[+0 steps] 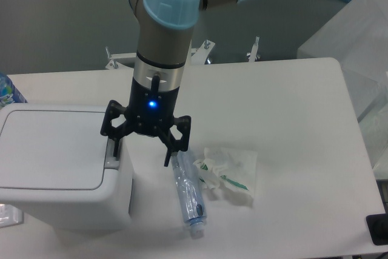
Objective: Open the trash can
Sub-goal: 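Press the grey tab down with the gripper to pop the lid open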
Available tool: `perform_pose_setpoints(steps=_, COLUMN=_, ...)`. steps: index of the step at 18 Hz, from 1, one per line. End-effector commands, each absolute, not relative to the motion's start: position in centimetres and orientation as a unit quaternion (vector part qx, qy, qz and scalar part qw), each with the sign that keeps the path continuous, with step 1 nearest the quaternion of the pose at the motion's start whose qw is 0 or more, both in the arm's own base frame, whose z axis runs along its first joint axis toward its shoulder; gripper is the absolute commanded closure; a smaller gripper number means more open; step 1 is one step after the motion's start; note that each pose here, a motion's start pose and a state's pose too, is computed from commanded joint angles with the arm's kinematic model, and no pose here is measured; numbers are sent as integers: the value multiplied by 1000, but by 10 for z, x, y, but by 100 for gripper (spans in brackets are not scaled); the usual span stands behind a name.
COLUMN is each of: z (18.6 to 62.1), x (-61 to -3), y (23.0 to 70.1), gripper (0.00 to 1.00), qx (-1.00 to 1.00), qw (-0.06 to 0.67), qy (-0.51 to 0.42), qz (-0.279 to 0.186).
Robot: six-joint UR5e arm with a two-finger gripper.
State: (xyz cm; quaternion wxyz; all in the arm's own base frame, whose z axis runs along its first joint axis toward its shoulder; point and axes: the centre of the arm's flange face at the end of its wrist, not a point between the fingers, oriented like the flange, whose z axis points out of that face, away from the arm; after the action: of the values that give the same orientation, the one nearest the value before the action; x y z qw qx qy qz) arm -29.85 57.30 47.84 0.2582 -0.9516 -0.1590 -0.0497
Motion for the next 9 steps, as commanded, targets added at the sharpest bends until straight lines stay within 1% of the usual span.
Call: perform_pose_setpoints(steps=9, z=483, x=-299, y=574, gripper=0, qx=-951, qw=262, qy=-155, qz=-47)
